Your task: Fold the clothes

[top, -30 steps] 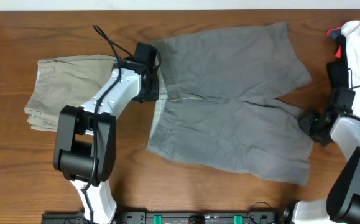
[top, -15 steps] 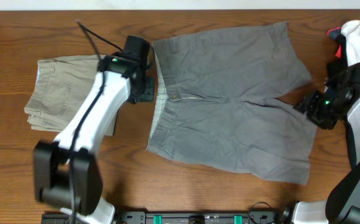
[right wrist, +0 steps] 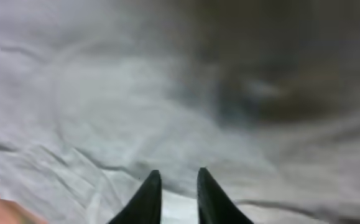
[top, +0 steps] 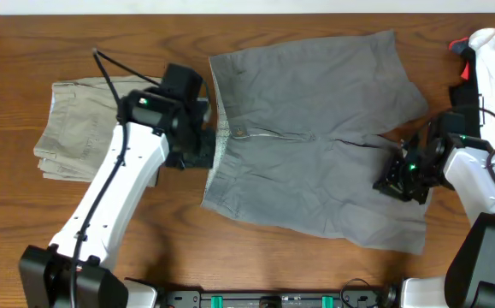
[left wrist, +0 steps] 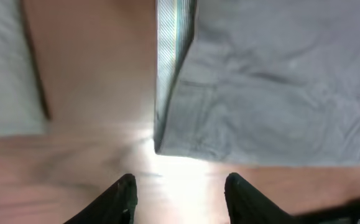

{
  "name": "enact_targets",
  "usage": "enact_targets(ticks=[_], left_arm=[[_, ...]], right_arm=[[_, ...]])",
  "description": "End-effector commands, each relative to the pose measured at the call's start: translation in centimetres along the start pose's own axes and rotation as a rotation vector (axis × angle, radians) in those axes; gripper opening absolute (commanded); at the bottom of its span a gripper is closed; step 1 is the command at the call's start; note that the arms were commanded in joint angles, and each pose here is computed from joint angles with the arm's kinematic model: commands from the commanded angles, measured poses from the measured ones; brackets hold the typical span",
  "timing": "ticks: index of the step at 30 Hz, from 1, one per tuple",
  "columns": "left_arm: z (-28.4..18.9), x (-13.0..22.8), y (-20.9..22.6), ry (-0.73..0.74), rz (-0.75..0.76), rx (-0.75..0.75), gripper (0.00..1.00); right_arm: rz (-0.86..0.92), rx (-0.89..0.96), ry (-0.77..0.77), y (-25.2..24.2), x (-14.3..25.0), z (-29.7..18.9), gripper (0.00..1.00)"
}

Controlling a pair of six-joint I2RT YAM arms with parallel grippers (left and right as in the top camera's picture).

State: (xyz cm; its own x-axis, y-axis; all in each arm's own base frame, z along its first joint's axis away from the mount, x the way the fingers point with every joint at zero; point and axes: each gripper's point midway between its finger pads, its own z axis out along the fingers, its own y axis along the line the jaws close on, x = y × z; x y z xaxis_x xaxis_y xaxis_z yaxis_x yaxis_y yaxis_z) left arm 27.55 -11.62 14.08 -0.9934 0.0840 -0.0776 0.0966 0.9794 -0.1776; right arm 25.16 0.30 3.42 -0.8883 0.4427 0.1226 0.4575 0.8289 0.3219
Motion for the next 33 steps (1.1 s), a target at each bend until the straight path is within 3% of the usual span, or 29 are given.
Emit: enact_targets(ticks=[1,10,14,15,20,27,29,33], left_arm=[[2.0,2.0,0.4,0.082,-0.079,0.003,0.48],[6.0,5.2,0.4,0.179,-0.170,0.048,0.49],[7.3,6.0,0.8,0.190,-0.189,0.043,0.49],[7.4,6.0,0.8,0.191,-0.190,0.043,0.49],[7.9,6.2,0.9,0.191,-0.199,0.047,0.49],[9.7,7.9,1.2,0.227,-0.287,0.045,0.50],[10.5,7.8,1.4,0.208,-0.302,0.050,0.60],[12.0,7.7,1.6,0.171,-0.366,0.060,0.67]], right_arm=[[0.006,0.073,-0.002,-1.4,0.4,0.5,0.19],[0.086,0.082,-0.252,-3.5,-3.2,4.3,0.14],[0.093,0.007,-0.338,-2.2,-5.3,4.2,0.13],[0.080,-0.030,-0.348,-1.5,-5.6,4.1,0.15],[-0.013,-0.209,-0.345,2.4,-6.5,2.5,0.50],[-0.162,-0.328,-0.358,5.8,-6.1,-3.1,0.57],[-0.199,-0.319,-0.361,6.2,-5.4,-4.6,0.58],[-0.250,-0.312,-0.374,6.7,-3.7,-7.1,0.61]])
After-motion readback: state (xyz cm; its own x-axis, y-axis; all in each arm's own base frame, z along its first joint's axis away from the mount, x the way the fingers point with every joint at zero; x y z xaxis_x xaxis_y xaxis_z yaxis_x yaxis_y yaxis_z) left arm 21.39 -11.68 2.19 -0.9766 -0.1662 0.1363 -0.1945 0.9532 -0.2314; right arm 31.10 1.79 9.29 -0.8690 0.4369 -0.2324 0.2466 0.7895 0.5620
